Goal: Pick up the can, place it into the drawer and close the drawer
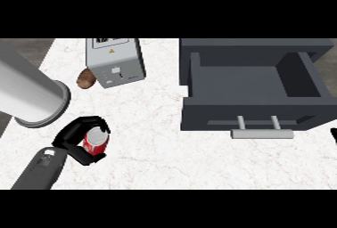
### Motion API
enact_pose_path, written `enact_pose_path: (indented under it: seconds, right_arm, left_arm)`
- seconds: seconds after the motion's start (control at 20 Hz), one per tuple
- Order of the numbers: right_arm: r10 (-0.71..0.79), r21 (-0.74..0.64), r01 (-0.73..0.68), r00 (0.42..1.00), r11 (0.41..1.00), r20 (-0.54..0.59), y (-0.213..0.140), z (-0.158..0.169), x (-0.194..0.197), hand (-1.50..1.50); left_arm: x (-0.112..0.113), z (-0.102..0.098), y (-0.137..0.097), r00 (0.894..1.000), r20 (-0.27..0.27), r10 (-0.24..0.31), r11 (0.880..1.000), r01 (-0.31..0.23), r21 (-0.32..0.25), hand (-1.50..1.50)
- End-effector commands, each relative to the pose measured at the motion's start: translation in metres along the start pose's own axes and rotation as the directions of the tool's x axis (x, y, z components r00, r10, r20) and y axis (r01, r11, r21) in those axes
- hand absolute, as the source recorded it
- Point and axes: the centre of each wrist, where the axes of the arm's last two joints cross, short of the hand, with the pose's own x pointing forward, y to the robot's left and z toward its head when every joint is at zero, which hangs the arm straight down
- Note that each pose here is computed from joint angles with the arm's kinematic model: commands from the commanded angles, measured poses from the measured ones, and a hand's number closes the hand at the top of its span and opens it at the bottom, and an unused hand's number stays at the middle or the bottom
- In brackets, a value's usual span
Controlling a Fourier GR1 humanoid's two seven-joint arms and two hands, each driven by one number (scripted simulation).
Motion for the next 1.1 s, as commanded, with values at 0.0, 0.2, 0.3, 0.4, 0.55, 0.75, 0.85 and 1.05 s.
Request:
enact_pose_path:
  seconds: [0.0,0.2,0.3,0.4,0.55,0.75,0.85,1.05]
  right_arm:
    - [-0.008,0.0,0.008,1.0,1.0,-0.014,-0.001,0.01,-0.006,-1.5]
    - [0.012,-0.027,-0.012,1.0,1.0,-0.004,-0.005,0.005,-0.002,-1.5]
    - [-0.005,-0.024,0.005,1.0,1.0,-0.006,-0.003,0.007,0.004,-1.5]
    - [0.001,-0.031,0.0,1.0,1.0,0.004,-0.009,-0.003,0.009,-1.5]
    - [0.011,-0.021,-0.011,1.0,1.0,-0.005,-0.004,0.006,0.007,-1.5]
    - [0.0,-0.039,0.0,1.0,0.999,0.0,-0.006,-0.007,0.009,-1.5]
    - [0.012,-0.029,-0.012,1.0,1.0,0.014,-0.005,-0.002,-0.007,-1.5]
    - [0.003,-0.014,-0.003,1.0,1.0,-0.004,0.003,0.006,0.004,-1.5]
  left_arm:
    - [0.011,-0.013,-0.007,0.989,0.113,0.1,0.994,-0.103,0.025,1.5]
    - [-0.001,-0.014,-0.014,0.989,0.114,0.097,0.855,-0.141,0.5,1.5]
    - [-0.001,-0.015,-0.016,0.985,0.142,0.096,0.769,-0.163,0.619,1.5]
    - [0.012,-0.033,-0.027,0.98,0.189,0.062,0.767,-0.168,0.619,1.5]
    - [0.053,-0.059,-0.037,0.978,0.204,0.043,0.775,-0.161,0.611,1.5]
    - [0.087,-0.062,-0.06,0.983,0.183,0.015,0.822,-0.116,0.557,1.5]
    - [0.101,-0.064,-0.063,0.983,0.182,-0.017,0.824,-0.09,0.56,1.5]
    - [0.153,-0.105,-0.089,0.972,0.228,-0.06,0.84,-0.074,0.538,1.5]
